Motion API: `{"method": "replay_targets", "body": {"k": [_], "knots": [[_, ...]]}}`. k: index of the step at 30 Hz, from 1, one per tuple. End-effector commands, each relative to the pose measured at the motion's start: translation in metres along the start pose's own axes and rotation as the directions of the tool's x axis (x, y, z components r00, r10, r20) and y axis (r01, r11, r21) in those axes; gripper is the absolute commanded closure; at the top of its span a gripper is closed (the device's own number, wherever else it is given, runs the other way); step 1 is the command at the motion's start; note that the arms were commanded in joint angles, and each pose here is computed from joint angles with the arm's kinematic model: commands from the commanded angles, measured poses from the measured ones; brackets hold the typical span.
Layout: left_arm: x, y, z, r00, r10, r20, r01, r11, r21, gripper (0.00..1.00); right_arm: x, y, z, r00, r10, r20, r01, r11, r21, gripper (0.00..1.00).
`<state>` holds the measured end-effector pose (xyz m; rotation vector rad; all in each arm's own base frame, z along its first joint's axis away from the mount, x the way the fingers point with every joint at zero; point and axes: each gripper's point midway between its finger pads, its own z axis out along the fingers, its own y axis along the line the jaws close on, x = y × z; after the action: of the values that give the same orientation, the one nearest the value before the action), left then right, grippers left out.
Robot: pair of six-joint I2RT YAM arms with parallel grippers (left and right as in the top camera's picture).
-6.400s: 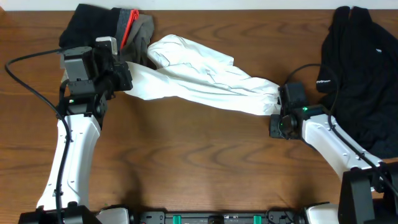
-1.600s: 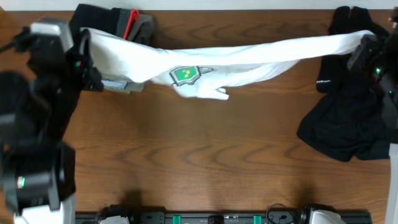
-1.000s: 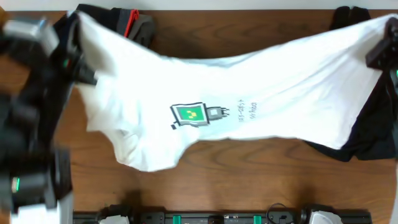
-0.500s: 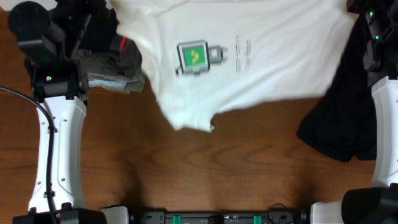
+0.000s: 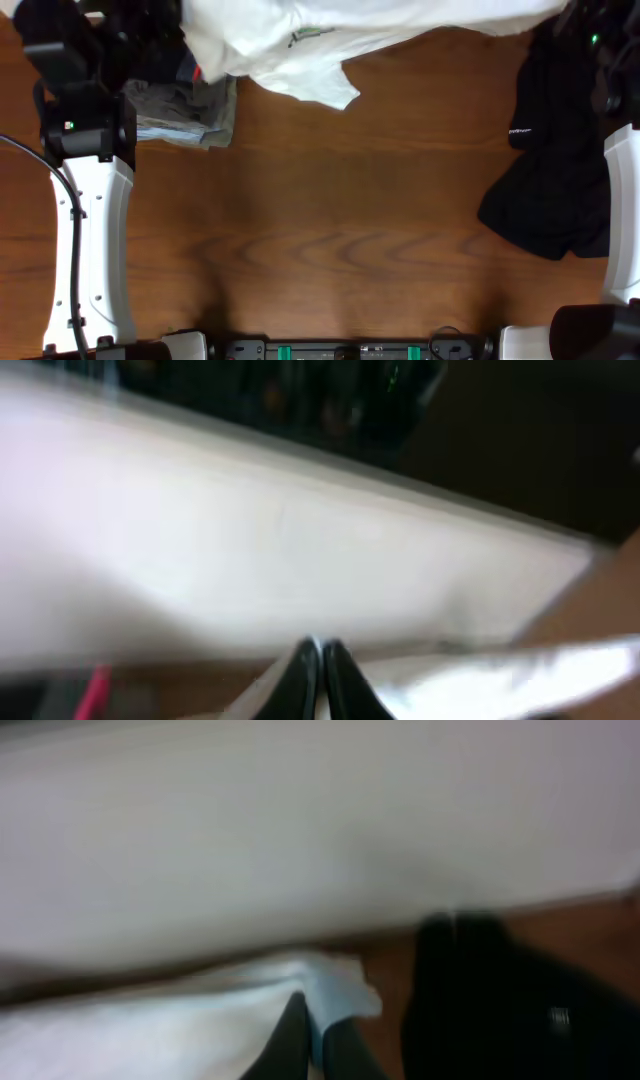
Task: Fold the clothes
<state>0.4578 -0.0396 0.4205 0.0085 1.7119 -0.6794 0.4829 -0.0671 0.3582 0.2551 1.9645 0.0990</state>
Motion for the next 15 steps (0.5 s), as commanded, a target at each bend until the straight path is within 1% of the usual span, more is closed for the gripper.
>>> {"method": "replay_targets", "body": {"k": [1,5,7,11,15], "knots": [[0.024,0.004,-0.006,0.991,0.077,-0.109,-0.08,0.997,-0.015,0.94,0.014,-0.009,-0.006,0.997,0.001,-0.074,0.001,1.0,0.029,0.99],[0.083,0.023,-0.019,0.942,0.029,-0.335,-0.06,0.995,-0.083,0.94,0.059,-0.015,-0.008,0.969,0.027,-0.247,-0.014,0.998,0.056,0.99],[0.109,0.038,-0.032,0.902,-0.026,-0.432,-0.057,0.983,-0.177,0.94,0.084,-0.016,-0.013,0.939,0.044,-0.342,-0.023,0.998,0.063,0.99],[0.145,0.065,-0.062,0.822,-0.131,-0.555,-0.089,0.932,-0.351,0.94,0.129,-0.016,-0.028,0.86,0.076,-0.505,-0.048,0.997,0.068,0.99],[0.169,0.07,-0.086,0.747,-0.215,-0.63,-0.098,0.901,-0.423,0.94,0.17,-0.016,-0.048,0.757,0.109,-0.645,-0.067,0.994,0.089,0.99]]}}
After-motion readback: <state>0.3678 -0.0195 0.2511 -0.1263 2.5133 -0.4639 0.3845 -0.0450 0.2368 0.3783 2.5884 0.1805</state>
